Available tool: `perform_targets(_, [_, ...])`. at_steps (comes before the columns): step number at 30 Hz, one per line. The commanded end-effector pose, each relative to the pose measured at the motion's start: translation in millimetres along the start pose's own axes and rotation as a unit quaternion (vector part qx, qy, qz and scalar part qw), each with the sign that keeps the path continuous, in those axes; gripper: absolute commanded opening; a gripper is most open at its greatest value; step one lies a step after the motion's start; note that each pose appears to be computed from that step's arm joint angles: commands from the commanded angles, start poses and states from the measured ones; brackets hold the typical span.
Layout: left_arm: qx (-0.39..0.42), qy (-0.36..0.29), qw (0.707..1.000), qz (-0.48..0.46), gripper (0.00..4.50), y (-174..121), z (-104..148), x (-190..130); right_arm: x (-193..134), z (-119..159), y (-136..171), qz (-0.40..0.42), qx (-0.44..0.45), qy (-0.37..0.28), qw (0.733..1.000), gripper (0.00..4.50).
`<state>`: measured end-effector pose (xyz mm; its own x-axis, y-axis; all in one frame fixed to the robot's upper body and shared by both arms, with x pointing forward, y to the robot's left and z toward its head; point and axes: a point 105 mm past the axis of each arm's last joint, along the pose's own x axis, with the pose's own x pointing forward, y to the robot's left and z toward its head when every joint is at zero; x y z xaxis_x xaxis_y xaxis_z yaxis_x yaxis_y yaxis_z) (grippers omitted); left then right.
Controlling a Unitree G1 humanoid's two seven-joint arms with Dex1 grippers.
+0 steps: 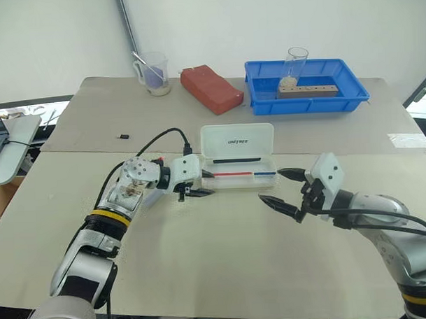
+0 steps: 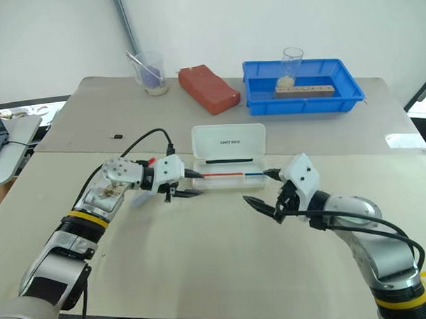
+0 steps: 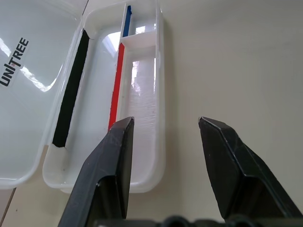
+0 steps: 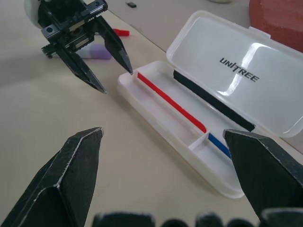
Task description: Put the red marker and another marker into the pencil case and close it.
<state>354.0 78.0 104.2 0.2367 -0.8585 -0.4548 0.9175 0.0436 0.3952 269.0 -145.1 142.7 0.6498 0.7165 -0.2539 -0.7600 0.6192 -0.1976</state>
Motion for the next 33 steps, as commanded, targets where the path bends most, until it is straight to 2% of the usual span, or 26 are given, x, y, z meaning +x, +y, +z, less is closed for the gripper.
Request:
perform_targets(1, [0.022,0.000,1.000,0.007,2.20,10,6,6,-3,17,6,0.006,-0.029,-0.026,0.999,4.50])
perform_targets(12, [0.008,0.043,0.998,-0.040,2.20,0,-7,21,0,28,13,0.011,-0.039,-0.034,0.999,4.50])
perform_targets(15, [0.011,0.042,0.998,-0.038,1.33,0,-7,21,0,30,12,0.010,-0.039,-0.037,0.999,4.50])
perform_targets(18, [0.012,0.043,0.998,-0.036,0.07,3,-7,20,0,32,12,0.008,-0.039,-0.038,0.998,4.50])
perform_targets(25, [0.024,0.039,0.998,-0.047,0.07,0,-4,14,1,36,9,0.001,-0.037,-0.041,0.998,4.50])
perform_targets(33, [0.041,0.019,0.994,-0.100,0.07,-47,11,-7,-8,35,5,0.005,-0.034,-0.030,0.999,4.50])
